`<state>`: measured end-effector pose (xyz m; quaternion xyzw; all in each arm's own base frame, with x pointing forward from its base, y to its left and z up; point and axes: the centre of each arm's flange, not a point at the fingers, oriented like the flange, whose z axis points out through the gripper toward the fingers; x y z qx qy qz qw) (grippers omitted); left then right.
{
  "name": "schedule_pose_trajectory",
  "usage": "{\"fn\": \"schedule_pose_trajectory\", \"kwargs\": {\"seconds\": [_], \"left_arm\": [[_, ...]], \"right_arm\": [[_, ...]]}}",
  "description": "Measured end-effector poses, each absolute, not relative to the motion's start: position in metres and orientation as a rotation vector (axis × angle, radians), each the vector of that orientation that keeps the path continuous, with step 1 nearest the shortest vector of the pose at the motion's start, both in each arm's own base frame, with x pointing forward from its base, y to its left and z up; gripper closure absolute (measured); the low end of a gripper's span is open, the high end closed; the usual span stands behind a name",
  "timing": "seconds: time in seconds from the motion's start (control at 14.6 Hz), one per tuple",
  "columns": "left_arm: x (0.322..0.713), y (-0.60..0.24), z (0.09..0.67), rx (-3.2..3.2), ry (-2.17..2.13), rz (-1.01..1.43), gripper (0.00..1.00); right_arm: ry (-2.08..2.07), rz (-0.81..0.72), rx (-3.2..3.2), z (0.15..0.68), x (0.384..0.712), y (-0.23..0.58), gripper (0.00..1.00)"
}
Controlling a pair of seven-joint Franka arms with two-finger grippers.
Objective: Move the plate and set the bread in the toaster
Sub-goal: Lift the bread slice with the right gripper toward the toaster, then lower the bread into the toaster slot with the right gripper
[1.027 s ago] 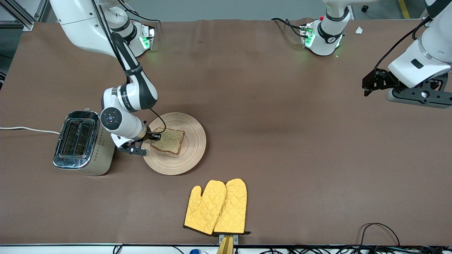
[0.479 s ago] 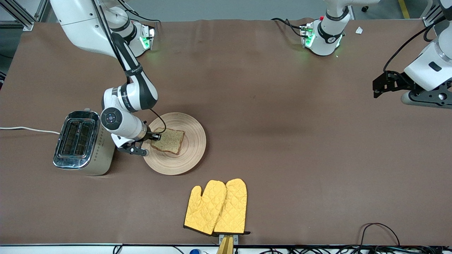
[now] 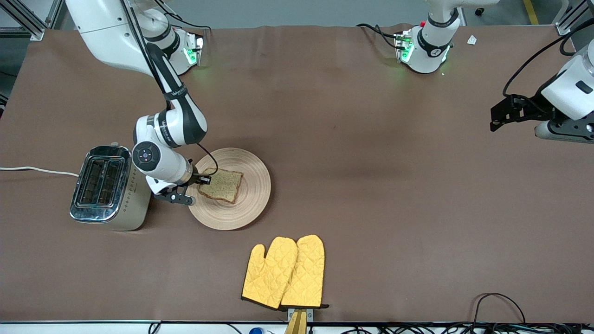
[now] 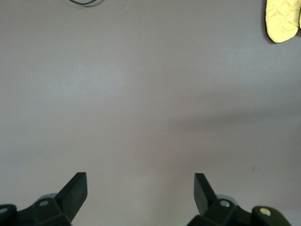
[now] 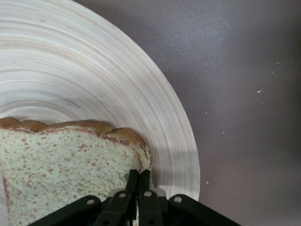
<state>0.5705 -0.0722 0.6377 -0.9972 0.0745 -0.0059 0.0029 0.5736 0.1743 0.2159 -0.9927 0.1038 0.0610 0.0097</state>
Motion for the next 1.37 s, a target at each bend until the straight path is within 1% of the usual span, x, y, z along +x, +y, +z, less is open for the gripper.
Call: {"fn": "schedule_pose_trajectory", "kwargs": {"seconds": [0.21, 0.34, 0.48, 0.75, 1.1, 1.37], "left_arm": [[0.571, -0.07, 0.638, -3.127, 0.229, -0.024, 0.0], [0.571, -0.07, 0.638, -3.127, 0.229, -0.024, 0.0], [0.571, -0.07, 0.638, -3.127, 0.229, -0.023, 0.0], [0.572, -0.071, 0.636, -3.127, 0.229, -0.018, 0.0], [0.573, -0.071, 0.633, -3.126, 0.23, -0.011, 0.0], [0.573, -0.071, 0.633, -3.126, 0.229, -0.011, 0.0]], "right_arm": [[0.333, 0.195, -3.099, 0.216, 0.574, 0.174, 0.97], [0.346, 0.232, -3.102, 0.219, 0.574, 0.175, 0.97], [0.34, 0.28, -3.102, 0.238, 0.579, 0.178, 0.97], [0.322, 0.33, -3.089, 0.32, 0.59, 0.186, 0.97], [0.278, 0.402, -3.13, 0.415, 0.588, 0.182, 0.97], [0.235, 0.401, -3.35, 0.477, 0.59, 0.165, 0.97]]}}
